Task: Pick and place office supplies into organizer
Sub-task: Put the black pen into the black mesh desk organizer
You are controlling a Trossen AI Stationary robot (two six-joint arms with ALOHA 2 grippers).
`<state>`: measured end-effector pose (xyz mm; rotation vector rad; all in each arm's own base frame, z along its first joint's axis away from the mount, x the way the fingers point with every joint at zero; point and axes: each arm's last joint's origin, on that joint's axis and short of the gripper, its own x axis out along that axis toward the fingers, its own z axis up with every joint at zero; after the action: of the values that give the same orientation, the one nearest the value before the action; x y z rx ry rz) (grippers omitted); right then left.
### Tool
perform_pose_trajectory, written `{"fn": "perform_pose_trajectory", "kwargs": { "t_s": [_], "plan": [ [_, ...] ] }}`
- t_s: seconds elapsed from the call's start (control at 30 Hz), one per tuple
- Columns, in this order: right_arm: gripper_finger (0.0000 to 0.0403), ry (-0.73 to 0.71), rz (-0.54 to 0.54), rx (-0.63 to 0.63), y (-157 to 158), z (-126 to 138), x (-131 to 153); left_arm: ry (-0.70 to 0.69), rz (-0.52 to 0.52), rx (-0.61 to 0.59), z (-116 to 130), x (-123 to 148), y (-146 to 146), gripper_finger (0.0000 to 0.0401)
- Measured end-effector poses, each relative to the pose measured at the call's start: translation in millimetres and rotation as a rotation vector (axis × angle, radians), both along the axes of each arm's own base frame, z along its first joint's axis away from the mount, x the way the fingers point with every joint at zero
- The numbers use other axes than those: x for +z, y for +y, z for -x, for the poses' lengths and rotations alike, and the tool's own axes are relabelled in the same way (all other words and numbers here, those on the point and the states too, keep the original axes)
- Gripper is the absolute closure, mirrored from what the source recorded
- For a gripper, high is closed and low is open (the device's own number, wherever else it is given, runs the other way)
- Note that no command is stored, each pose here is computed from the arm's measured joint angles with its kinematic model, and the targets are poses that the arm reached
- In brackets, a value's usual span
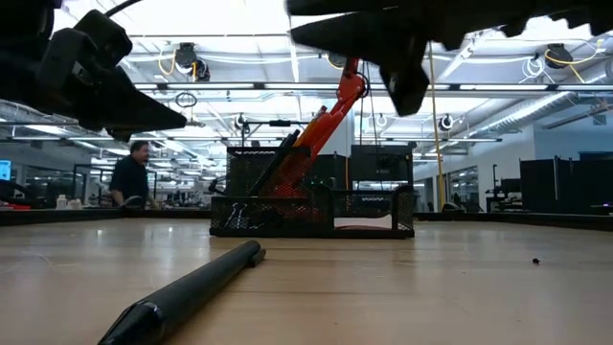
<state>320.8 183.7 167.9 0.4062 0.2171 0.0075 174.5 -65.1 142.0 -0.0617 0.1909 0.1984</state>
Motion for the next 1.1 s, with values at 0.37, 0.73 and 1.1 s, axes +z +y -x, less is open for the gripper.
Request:
{"fn": "perform_pose_trajectory", "kwargs": {
  "t_s": [0.37, 0.73, 1.1],
  "plan": [
    [0.0206, 0.31, -0.243, -0.152, 23.9, -44.2, 13.7, 0.069, -0.046, -0.015, 2.3, -6.4, -1.1, 0.0376],
    [0.0252, 0.366, -0.366, -0.221, 23.6, -65.6, 40.7, -0.018, -0.092, -0.031, 0.3, 4.7, -2.0, 0.0396],
    [0.0264, 0.648, -0.523, -0.286, 3.9, -60.2, 23.5, -0.071, -0.136, -0.04, 2.3, 15.6, -1.0, 0.037]
  ]
}}
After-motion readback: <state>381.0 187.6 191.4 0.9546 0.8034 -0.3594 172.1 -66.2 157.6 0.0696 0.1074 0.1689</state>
